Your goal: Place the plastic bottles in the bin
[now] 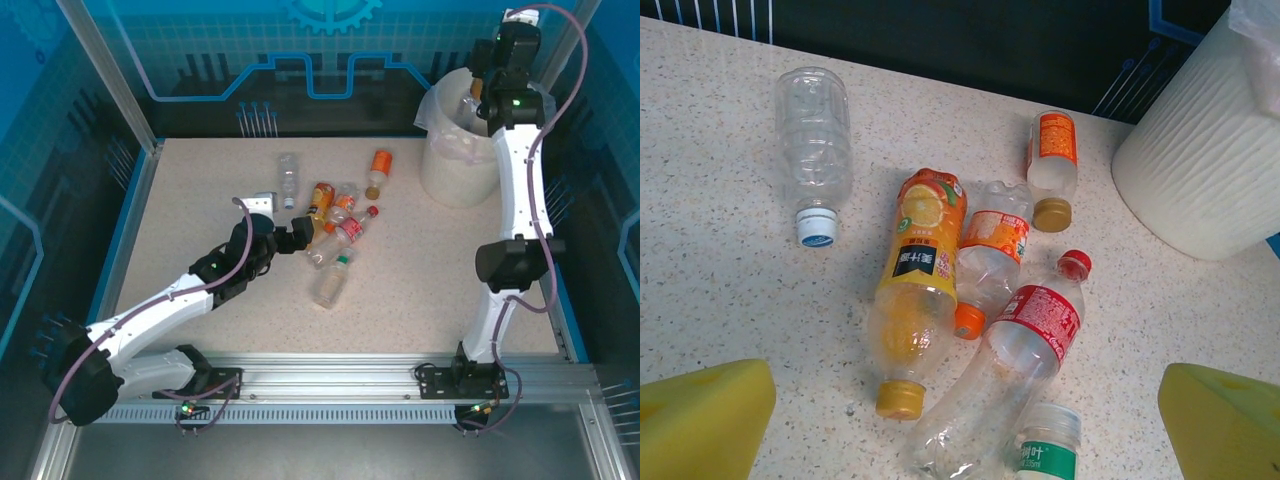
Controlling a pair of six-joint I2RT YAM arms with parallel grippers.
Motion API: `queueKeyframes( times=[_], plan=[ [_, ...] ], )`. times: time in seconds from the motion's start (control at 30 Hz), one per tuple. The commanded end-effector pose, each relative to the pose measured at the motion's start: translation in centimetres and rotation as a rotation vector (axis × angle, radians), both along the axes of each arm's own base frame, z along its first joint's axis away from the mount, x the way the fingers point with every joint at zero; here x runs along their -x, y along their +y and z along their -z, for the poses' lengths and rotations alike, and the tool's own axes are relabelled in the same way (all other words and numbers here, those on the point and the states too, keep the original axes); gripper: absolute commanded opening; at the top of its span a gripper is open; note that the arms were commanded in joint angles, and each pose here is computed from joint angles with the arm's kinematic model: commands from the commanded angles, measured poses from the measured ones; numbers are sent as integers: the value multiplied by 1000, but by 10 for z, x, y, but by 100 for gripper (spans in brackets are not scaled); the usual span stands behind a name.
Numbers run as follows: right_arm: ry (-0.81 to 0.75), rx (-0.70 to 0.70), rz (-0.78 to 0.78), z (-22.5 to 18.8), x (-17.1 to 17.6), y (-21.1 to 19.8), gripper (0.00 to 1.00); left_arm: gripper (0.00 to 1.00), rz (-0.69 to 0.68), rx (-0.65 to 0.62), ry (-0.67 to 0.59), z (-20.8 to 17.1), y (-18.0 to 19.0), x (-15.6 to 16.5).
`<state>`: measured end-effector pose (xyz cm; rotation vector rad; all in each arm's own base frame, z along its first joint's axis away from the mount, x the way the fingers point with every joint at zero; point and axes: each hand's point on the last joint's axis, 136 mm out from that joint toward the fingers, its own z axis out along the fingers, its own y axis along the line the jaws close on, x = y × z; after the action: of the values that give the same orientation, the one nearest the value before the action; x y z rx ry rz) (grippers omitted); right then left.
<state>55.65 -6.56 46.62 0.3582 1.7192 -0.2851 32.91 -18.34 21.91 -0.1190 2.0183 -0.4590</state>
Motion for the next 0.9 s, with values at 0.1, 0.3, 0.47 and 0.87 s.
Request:
queueKeyframes(
  times=[0.1,0.3,0.47,0.87],
  plan=[
    [-31,123,214,-1,-10,-2,51,99,-19,15,41,12,-1,-7],
    [49,67,226,55,-21,-6,52,99,-14,-4,60,19,-3,-9],
    [71,16,249,72,-18,-29,50,99,-15,-18,70,22,-3,-10],
    [134,115,377,91,4,-81,53,99,11,7,116,34,-18,-17]
  ],
)
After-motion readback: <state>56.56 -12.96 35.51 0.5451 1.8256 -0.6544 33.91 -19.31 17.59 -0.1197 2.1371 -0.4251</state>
